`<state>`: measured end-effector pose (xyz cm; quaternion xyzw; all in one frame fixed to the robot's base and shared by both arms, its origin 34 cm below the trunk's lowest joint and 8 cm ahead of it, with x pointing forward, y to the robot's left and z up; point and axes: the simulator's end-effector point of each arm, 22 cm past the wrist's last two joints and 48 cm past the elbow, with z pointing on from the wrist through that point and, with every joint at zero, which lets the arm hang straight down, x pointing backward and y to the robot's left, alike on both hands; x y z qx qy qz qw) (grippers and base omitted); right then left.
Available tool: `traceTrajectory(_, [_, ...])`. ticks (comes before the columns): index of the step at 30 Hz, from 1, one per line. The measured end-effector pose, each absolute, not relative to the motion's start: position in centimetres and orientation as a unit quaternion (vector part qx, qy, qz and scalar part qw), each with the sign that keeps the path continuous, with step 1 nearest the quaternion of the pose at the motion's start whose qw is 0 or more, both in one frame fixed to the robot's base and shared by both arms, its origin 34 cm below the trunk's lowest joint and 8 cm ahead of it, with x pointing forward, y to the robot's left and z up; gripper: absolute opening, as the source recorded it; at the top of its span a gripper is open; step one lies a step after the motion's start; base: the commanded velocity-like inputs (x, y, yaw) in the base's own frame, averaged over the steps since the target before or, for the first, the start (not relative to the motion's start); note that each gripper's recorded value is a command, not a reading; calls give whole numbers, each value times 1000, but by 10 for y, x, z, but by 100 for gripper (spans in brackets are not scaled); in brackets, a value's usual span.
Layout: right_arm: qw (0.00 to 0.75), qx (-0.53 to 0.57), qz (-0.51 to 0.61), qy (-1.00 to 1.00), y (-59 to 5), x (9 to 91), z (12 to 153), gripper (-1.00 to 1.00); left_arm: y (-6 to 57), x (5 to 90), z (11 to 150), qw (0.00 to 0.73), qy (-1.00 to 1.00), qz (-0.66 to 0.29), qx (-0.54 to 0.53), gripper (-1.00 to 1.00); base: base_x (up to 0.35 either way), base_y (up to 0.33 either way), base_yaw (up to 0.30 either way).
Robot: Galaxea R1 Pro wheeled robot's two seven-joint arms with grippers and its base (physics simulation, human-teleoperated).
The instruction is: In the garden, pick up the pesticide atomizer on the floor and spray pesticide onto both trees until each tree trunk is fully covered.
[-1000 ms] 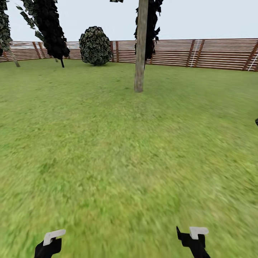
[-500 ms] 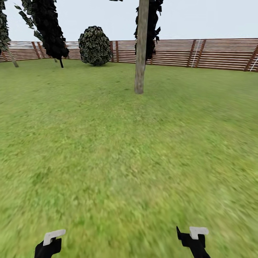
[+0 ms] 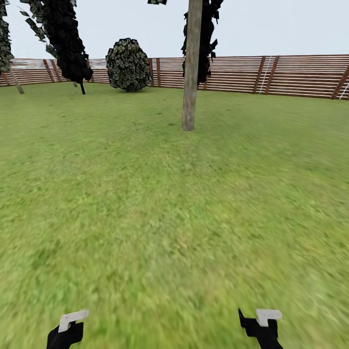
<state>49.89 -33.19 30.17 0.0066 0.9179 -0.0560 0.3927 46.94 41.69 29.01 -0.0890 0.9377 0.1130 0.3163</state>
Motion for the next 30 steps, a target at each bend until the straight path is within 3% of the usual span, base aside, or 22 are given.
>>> traceTrajectory(30, [392, 8, -58, 918, -333, 498, 301, 100, 418, 469, 290, 316, 938, 114, -89, -100, 338, 0, 0])
